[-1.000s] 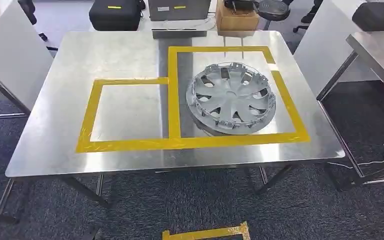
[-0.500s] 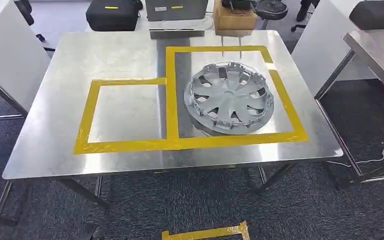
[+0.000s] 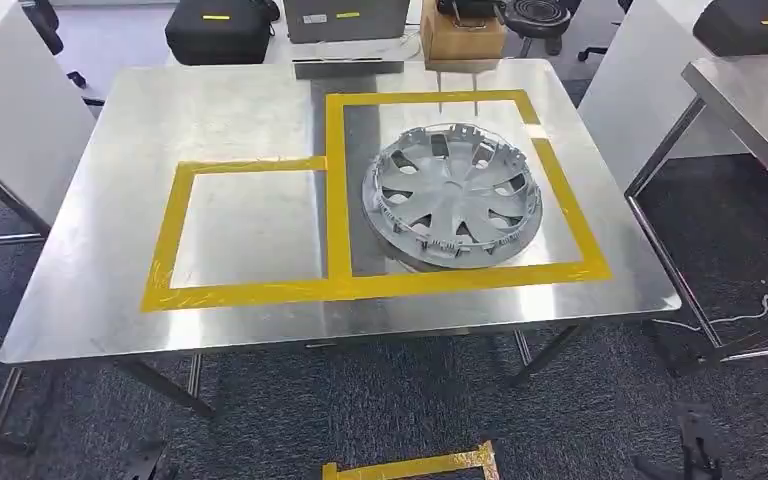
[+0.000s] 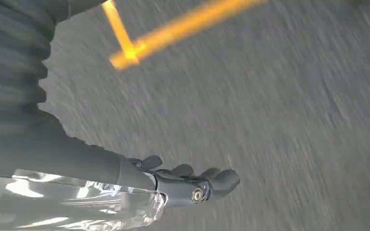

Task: Take the parts from the cabinet and place them on the table.

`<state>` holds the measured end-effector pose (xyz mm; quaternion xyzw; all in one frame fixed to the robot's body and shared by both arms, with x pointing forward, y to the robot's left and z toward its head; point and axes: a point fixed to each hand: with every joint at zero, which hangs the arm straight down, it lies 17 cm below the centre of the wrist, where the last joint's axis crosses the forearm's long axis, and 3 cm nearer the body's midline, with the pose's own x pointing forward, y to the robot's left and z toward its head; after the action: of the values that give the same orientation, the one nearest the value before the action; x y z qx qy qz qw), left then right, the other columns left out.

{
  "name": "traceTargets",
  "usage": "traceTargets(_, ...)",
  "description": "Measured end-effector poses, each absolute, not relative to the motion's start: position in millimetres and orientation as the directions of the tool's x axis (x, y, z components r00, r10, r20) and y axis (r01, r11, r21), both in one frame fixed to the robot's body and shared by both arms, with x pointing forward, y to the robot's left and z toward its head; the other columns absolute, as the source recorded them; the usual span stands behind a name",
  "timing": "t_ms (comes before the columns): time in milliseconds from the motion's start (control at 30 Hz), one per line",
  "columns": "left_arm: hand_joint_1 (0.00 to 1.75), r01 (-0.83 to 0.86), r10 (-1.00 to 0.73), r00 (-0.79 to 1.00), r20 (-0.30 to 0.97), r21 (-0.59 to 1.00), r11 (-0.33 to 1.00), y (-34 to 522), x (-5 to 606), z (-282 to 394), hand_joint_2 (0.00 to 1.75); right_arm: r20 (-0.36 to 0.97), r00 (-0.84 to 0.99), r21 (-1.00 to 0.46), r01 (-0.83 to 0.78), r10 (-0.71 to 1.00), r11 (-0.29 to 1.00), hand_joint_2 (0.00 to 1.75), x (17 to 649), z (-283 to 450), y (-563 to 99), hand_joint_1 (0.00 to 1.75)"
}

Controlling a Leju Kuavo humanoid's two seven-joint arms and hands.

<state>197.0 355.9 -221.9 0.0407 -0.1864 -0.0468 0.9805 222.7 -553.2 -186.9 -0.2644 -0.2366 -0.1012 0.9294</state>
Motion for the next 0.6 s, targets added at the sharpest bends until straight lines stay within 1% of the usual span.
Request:
traceTargets(133,0.0,0.093,-0.121,0.894,0.431,0.086,0.992,358,209,-215,0.0,0.464,0.883,-0.343,0.258,-0.076,0.903,1.75,228,-208,-498,0.0)
traceTargets(200,0.0,0.079,-0.118,0.893,0.435,0.107,0.991,361,212,-214,0.0,0.454,0.887,-0.311,0.243,-0.081,0.919,1.75,228,-214,-479,0.0)
traceTargets(433,0.0,0.098,-0.141,0.884,0.446,0.119,0.988,360,218,-207,0.0,0.423,0.902,-0.268,0.212,-0.083,0.94,1.75,226,-224,-448,0.0)
traceTargets(600,0.0,0.121,-0.157,0.878,0.452,0.109,0.987,362,221,-205,0.0,0.42,0.901,-0.23,0.221,-0.109,0.948,1.75,228,-227,-433,0.0)
